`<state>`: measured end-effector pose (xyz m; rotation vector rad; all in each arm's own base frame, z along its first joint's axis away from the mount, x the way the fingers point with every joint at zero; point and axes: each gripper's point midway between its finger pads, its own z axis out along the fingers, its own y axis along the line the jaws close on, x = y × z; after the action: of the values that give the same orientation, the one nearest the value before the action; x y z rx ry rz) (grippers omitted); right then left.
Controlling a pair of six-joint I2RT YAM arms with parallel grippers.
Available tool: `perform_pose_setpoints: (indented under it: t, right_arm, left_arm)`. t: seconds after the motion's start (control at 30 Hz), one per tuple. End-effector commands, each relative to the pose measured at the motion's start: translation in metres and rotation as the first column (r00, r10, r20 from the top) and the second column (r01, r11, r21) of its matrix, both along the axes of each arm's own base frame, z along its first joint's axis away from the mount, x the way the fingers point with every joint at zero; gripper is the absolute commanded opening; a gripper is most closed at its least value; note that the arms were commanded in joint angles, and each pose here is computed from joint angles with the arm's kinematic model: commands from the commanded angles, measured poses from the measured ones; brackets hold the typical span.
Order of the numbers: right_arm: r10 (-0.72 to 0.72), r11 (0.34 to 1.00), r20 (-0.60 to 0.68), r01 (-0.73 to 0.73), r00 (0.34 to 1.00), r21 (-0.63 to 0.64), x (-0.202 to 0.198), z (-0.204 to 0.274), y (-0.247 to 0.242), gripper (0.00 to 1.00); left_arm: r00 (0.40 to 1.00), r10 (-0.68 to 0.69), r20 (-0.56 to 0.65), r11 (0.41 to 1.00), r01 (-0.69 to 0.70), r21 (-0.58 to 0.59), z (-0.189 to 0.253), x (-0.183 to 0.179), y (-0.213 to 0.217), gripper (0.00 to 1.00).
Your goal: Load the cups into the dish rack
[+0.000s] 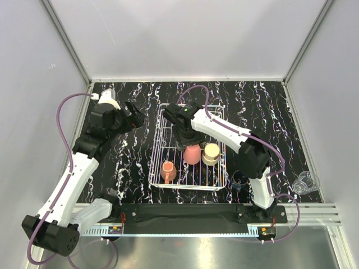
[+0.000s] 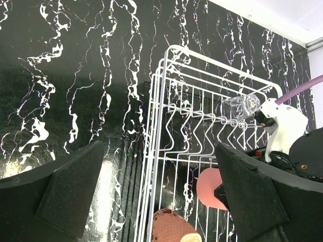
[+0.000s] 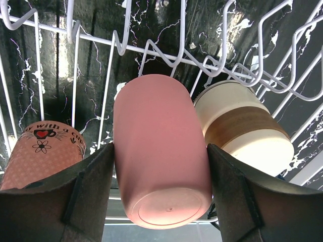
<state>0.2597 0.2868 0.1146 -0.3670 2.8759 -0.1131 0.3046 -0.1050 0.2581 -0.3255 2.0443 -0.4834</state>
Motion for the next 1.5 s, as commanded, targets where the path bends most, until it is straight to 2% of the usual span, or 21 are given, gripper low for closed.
perform_pose_setpoints:
  t: [0.0, 0.13, 0.37, 0.4, 0.43, 0.5, 0.53, 0.57, 0.8, 1.03, 1.3, 1.47]
  right_arm:
    - [0.016, 1.000, 0.023, -0.016, 1.000, -0.009, 0.006, -0.004, 0.003, 0.25]
    - [0.012, 1.000, 0.022, -0.012, 1.000, -0.003, 0.008, -0.009, 0.003, 0.26]
    - [0.009, 1.000, 0.018, -0.009, 1.000, 0.002, 0.009, -0.015, 0.002, 0.37]
    - [0.009, 1.000, 0.020, -0.010, 1.000, 0.006, 0.009, -0.015, 0.003, 0.41]
    - [0.011, 1.000, 0.015, -0.011, 1.000, 0.002, 0.009, -0.017, 0.003, 0.51]
    - [0.007, 1.000, 0.018, -0.007, 1.000, 0.006, 0.009, -0.016, 0.003, 0.58]
    - [0.008, 1.000, 0.020, -0.008, 1.000, 0.006, 0.009, -0.015, 0.003, 0.68]
    - [0.006, 1.000, 0.026, -0.006, 1.000, 0.009, 0.010, -0.013, 0.003, 0.73]
    - [0.010, 0.999, 0.041, -0.011, 0.999, 0.042, 0.009, -0.004, 0.005, 0.98]
    - [-0.008, 0.998, 0.074, 0.003, 0.997, 0.066, 0.011, 0.010, 0.004, 1.00]
    - [-0.076, 0.979, 0.203, 0.034, 0.976, 0.202, 0.006, 0.080, -0.008, 1.00]
    - [-0.154, 0.969, 0.282, 0.089, 0.947, 0.230, 0.000, 0.112, -0.033, 1.00]
  left_arm:
    - [0.998, -0.006, 0.058, 1.000, 0.007, -0.022, 0.017, 0.009, -0.003, 0.99]
    - [0.998, -0.004, 0.055, 1.000, 0.006, -0.026, 0.016, 0.009, -0.002, 0.99]
    - [0.998, -0.008, 0.061, 0.999, 0.010, -0.035, 0.017, 0.009, -0.003, 0.99]
    - [0.998, -0.009, 0.056, 0.999, 0.011, -0.034, 0.015, 0.009, -0.003, 0.99]
    - [0.998, -0.010, 0.056, 0.999, 0.012, -0.035, 0.015, 0.010, -0.003, 0.99]
    - [0.998, -0.012, 0.056, 0.999, 0.014, -0.036, 0.015, 0.010, -0.003, 0.99]
    - [0.998, -0.013, 0.057, 0.999, 0.015, -0.037, 0.016, 0.010, -0.004, 0.99]
    - [0.998, -0.013, 0.057, 0.999, 0.015, -0.038, 0.015, 0.010, -0.003, 0.99]
    - [0.998, -0.017, 0.061, 0.999, 0.019, -0.041, 0.016, 0.010, -0.004, 0.99]
    - [0.997, -0.021, 0.073, 0.999, 0.024, -0.043, 0.017, 0.010, -0.005, 0.99]
    - [0.998, -0.019, 0.067, 0.999, 0.022, -0.049, 0.018, 0.012, -0.006, 0.99]
    - [0.989, -0.057, 0.139, 0.997, 0.064, -0.049, 0.030, 0.006, -0.014, 0.99]
